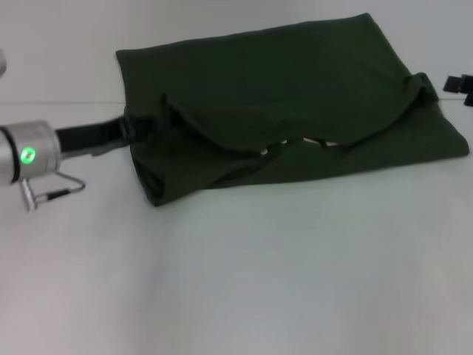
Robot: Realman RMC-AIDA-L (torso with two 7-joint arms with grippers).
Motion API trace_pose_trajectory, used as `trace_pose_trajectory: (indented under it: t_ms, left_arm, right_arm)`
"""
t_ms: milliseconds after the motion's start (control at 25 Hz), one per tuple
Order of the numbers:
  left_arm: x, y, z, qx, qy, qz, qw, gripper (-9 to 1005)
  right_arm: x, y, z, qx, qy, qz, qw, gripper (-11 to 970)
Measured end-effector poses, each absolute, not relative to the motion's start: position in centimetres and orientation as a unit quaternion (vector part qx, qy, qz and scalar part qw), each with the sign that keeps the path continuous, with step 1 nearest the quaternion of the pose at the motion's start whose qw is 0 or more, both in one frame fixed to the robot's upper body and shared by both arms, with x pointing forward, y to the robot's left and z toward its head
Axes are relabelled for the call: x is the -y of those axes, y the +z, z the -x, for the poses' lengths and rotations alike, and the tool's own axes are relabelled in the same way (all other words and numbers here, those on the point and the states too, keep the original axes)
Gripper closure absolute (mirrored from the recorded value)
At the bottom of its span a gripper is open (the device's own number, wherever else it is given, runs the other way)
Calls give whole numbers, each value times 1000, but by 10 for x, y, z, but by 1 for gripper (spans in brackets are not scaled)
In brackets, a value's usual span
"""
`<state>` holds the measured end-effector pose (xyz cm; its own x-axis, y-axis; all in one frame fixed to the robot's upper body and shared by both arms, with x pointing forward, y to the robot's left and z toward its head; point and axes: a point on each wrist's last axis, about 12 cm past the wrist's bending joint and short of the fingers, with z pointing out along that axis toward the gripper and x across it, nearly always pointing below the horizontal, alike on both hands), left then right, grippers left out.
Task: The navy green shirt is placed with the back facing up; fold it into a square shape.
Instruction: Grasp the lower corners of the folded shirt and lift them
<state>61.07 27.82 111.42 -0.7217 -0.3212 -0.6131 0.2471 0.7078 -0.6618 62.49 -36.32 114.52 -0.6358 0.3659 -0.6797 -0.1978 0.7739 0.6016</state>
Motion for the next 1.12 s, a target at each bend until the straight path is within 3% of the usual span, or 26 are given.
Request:
trace_pose_trajectory:
  t_ms: [240, 560, 840, 1120]
  left_arm:
    - [-295, 1091, -590, -852, -368, -40, 369, 434]
    - [-269, 1076, -594, -865, -343, -100, 351, 437]
    - [-257, 1072, -608, -873, -354, -11, 334, 437]
    - [-247, 1071, -610, -877, -365, 5, 312, 436]
  right_arm:
    - [375, 1138, -595, -814, 396, -62, 420, 253]
    - [370, 1143, -597, -811, 409, -49, 416, 253]
    - [366, 1143, -598, -809, 414, -45, 414, 253]
    - [366, 1143, -598, -808, 417, -44, 413, 253]
